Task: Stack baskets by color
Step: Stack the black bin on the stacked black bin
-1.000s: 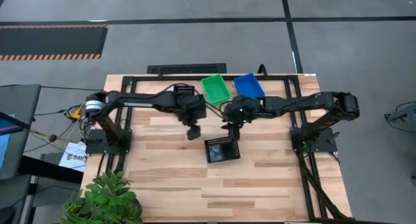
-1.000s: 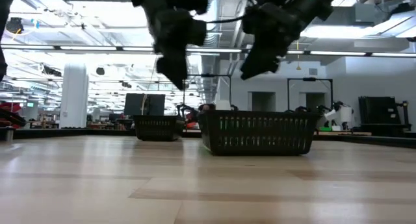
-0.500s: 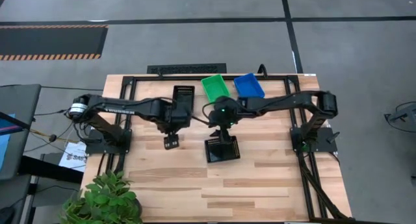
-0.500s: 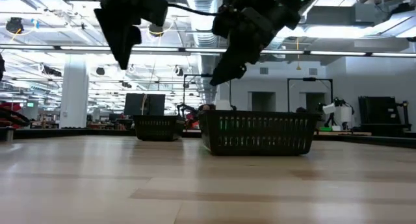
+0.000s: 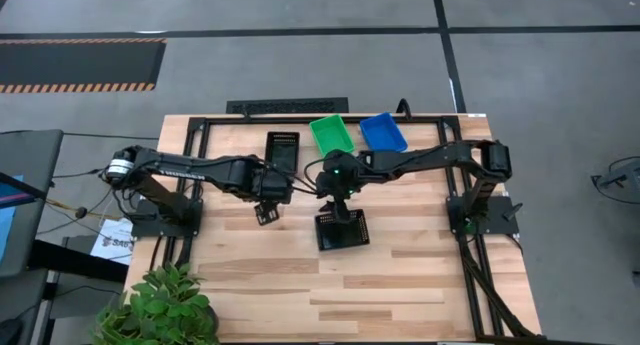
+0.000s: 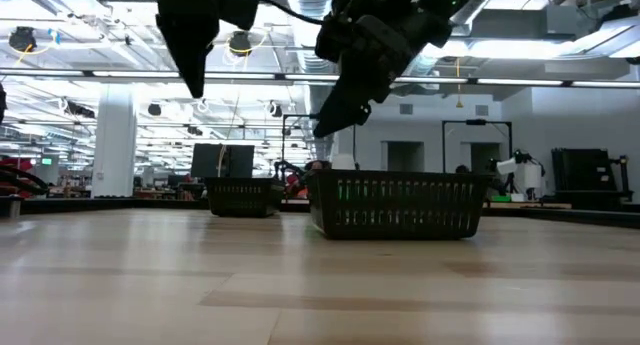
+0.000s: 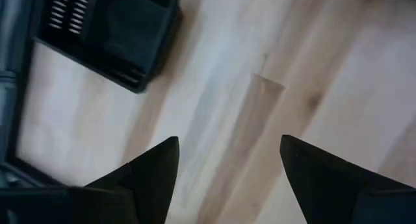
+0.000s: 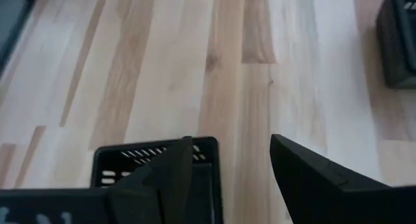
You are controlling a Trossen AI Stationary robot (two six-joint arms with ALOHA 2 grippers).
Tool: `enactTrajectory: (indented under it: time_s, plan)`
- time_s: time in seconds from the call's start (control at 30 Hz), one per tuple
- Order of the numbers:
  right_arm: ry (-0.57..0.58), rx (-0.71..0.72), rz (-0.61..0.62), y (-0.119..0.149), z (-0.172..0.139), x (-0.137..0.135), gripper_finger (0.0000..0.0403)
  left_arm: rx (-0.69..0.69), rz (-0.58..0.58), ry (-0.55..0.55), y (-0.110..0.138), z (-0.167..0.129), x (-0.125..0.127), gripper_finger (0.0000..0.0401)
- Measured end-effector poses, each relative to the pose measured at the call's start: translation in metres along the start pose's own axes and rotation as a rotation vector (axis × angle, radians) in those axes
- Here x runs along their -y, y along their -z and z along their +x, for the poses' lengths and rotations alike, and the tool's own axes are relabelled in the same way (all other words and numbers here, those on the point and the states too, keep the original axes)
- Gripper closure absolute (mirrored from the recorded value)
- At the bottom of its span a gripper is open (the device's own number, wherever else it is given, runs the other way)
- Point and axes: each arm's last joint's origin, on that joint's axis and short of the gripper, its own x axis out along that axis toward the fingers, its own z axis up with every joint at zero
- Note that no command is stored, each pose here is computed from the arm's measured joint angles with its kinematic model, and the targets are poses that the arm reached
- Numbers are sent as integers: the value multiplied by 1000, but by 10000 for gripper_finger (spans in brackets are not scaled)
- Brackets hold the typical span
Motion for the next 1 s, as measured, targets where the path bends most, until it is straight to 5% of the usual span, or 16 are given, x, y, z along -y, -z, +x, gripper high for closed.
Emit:
enactTrajectory:
  time_s: [0.23, 0.37, 0.47, 0.67, 1.0]
  plan:
    - [57, 76, -29, -40, -30, 3, 179, -16, 128, 159, 30, -26, -14, 145]
    - [70, -12, -25, -40, -36, 15, 179, -82, 254, 131, 21, -6, 10, 145]
    - [128, 74, -60, -56, -57, 23, 179, -34, 329, 147, 12, 1, 19, 145]
    - [125, 42, -88, -58, -59, 27, 181, -24, 456, 307, -1, 11, 14, 145]
    - [198, 50, -28, -63, -88, 52, 181, -15, 380, 436, 3, -5, -3, 145]
